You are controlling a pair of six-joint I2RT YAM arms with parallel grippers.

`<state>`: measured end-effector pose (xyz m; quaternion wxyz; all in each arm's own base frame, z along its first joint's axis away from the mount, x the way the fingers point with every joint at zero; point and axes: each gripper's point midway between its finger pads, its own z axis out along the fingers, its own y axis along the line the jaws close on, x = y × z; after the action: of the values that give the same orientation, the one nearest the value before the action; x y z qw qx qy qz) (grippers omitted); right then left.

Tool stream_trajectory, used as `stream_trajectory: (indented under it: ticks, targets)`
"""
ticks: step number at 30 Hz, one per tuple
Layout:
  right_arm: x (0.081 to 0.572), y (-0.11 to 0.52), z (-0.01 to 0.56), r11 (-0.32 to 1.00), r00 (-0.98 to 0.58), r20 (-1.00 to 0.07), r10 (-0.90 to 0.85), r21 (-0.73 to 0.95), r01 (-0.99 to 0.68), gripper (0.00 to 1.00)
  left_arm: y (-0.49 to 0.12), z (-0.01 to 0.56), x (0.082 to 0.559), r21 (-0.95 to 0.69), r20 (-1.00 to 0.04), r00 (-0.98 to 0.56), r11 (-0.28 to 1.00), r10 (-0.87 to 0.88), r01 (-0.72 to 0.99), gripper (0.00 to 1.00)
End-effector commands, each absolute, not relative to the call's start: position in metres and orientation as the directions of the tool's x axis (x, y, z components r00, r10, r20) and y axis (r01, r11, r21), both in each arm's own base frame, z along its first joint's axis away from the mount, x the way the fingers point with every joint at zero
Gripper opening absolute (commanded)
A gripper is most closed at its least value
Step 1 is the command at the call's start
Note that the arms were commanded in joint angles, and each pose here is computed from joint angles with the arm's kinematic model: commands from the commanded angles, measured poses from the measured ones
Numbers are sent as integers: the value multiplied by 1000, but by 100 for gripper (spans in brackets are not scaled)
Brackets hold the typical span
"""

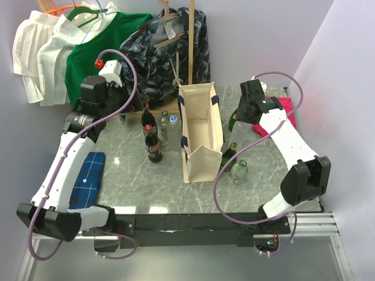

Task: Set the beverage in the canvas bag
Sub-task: Pick up the drink from the center of the board.

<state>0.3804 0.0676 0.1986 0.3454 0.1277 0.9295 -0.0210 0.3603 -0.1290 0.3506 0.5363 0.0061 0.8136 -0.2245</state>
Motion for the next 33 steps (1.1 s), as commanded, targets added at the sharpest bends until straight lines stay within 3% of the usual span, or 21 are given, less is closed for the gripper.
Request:
stream_trajectory:
  ticks: [1, 15, 18, 19, 21, 22, 33]
  targets:
    - [386, 69, 213, 962, -704, -672, 230, 47, 270, 44, -136, 374, 354, -333, -899, -387, 895, -207, 297, 96]
    - [374, 70, 203, 962, -734, -643, 218, 16, 271, 49, -160, 361, 354, -326, -883, -439, 891, -167, 315, 96]
    - [374, 69, 203, 963, -733, -645, 216, 15, 271, 41, -162, 361, 354, -329, -882, -440, 889, -169, 318, 96]
    - [374, 70, 204, 963, -731, -648, 215, 16, 268, 27, -164, 360, 354, -330, -881, -443, 889, -168, 318, 96]
    - [375, 70, 204, 963, -732, -647, 214, 15, 269, 13, -164, 359, 354, -328, -880, -445, 890, -166, 316, 96]
    - [375, 70, 205, 964, -732, -647, 212, 14, 266, 0, -166, 358, 355, -328, -880, -447, 889, -164, 319, 96]
    - [376, 67, 212, 962, -715, -666, 211, 11, 274, 0, -184, 339, 360, -310, -850, -515, 898, -114, 313, 96]
